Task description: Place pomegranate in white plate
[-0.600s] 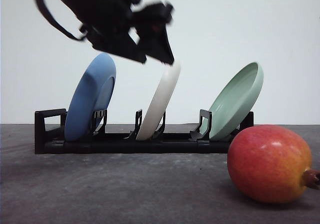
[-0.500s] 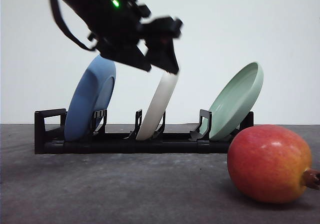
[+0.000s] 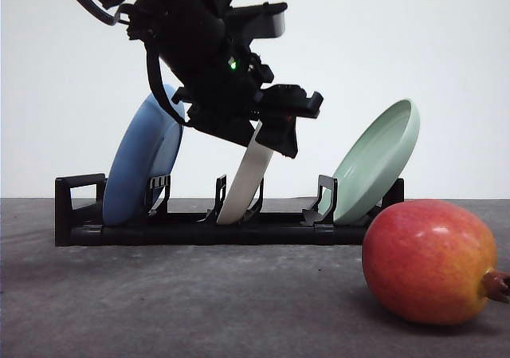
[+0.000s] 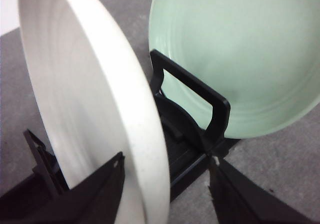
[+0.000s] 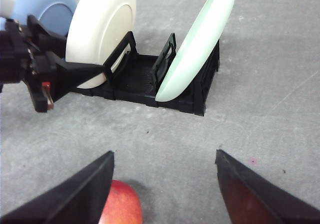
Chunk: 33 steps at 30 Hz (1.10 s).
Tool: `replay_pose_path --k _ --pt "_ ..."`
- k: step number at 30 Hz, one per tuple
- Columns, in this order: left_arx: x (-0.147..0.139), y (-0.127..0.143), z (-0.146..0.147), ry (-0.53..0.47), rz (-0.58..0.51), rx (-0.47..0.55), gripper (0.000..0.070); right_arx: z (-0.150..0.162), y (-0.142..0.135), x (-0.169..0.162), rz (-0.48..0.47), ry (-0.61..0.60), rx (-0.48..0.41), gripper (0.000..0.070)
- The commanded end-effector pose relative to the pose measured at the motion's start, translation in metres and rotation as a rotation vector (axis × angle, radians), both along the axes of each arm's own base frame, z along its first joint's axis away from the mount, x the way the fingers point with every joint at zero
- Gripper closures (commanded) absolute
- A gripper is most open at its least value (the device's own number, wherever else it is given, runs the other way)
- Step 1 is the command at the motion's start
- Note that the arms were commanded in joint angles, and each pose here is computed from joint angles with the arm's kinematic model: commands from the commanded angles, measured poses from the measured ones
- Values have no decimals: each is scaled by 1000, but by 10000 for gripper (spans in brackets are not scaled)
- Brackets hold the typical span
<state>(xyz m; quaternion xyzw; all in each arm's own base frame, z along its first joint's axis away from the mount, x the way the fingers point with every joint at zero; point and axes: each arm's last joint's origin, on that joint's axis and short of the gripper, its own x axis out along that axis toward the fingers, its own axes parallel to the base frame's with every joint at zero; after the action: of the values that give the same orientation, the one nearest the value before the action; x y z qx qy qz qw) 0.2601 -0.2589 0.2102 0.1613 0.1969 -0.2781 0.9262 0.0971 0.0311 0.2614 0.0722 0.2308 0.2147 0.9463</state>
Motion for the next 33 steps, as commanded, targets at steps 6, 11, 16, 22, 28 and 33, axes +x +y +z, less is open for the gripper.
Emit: replay_pose_path --k 6,11,16,22,28,33 --pt "1 -7 2 -17 11 -9 627 7 0 0 3 -26 9 289" --pt "1 -7 3 -10 23 -24 687 7 0 0 3 -26 9 289" --pt "1 -6 5 10 46 -70 688 7 0 0 3 -26 9 289" --pt "-2 -3 16 7 59 -113 688 7 0 0 3 -26 9 289" --pt "-9 4 38 -18 65 -176 687 7 0 0 3 -26 9 289" --pt "-18 11 60 -48 55 -215 688 7 0 0 3 -26 9 289"
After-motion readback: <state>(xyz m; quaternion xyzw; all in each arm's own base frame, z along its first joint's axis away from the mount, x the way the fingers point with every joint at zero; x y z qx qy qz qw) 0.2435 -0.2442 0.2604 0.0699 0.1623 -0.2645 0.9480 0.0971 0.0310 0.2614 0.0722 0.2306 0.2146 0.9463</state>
